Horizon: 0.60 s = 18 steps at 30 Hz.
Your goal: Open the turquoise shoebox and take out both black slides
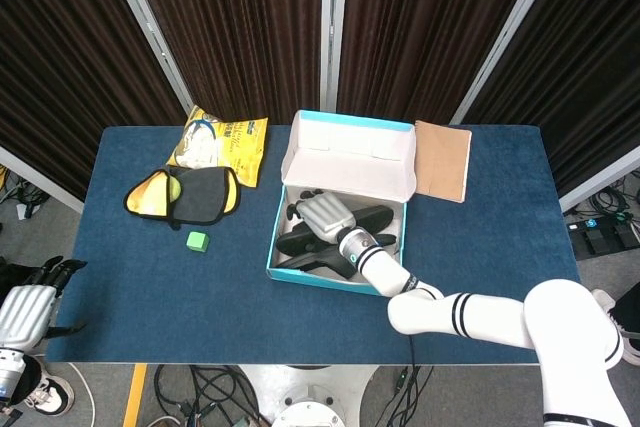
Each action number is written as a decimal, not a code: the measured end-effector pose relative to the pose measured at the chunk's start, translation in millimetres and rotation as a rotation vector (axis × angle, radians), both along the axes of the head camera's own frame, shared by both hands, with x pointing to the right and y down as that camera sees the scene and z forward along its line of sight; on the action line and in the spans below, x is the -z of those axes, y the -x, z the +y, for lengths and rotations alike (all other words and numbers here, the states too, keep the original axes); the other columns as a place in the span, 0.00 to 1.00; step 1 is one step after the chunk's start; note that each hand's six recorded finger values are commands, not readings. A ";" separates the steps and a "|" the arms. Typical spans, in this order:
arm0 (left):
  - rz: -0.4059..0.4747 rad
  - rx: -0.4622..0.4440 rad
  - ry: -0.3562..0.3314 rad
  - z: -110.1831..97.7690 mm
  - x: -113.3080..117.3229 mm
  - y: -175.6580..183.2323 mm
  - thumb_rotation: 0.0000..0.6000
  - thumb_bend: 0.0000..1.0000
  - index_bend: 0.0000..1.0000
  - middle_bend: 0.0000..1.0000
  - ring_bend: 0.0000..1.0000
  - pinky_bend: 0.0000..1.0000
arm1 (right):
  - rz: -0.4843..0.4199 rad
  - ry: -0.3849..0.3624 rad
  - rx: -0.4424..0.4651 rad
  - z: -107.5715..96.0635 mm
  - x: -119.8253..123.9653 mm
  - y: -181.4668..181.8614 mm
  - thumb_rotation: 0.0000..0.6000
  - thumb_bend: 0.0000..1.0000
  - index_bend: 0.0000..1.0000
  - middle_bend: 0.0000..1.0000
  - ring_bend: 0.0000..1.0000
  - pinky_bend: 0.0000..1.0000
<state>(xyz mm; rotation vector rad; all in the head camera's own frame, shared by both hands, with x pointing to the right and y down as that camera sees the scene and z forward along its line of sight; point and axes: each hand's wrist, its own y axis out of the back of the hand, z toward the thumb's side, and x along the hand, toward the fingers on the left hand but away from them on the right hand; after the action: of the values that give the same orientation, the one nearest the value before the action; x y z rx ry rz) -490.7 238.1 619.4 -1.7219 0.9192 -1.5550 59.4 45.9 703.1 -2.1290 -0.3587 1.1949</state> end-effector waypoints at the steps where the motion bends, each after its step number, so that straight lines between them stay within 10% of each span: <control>1: 0.000 0.000 0.001 0.1 -0.2 -0.1 1.00 0.00 0.16 0.15 0.08 0.30 | 0.003 0.005 0.000 0.0 -0.5 0.0 1.00 0.00 0.31 0.34 0.16 0.22; 12: 0.000 0.000 0.016 2.4 -1.9 0.8 1.00 0.00 0.16 0.15 0.08 0.30 | 0.035 0.028 0.015 2.3 -7.9 2.6 1.00 0.03 0.42 0.38 0.24 0.31; 18: 0.001 0.000 0.016 2.5 -1.9 0.5 1.00 0.00 0.16 0.15 0.08 0.30 | 0.036 -0.007 0.008 -0.9 -6.2 2.2 1.00 0.13 0.68 0.58 0.44 0.58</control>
<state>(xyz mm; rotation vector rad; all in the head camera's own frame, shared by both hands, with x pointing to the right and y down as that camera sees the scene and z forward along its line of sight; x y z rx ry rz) -491.2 240.6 621.3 -1.7337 0.9091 -1.5654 57.1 44.9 709.2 -2.0986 -0.3369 1.2241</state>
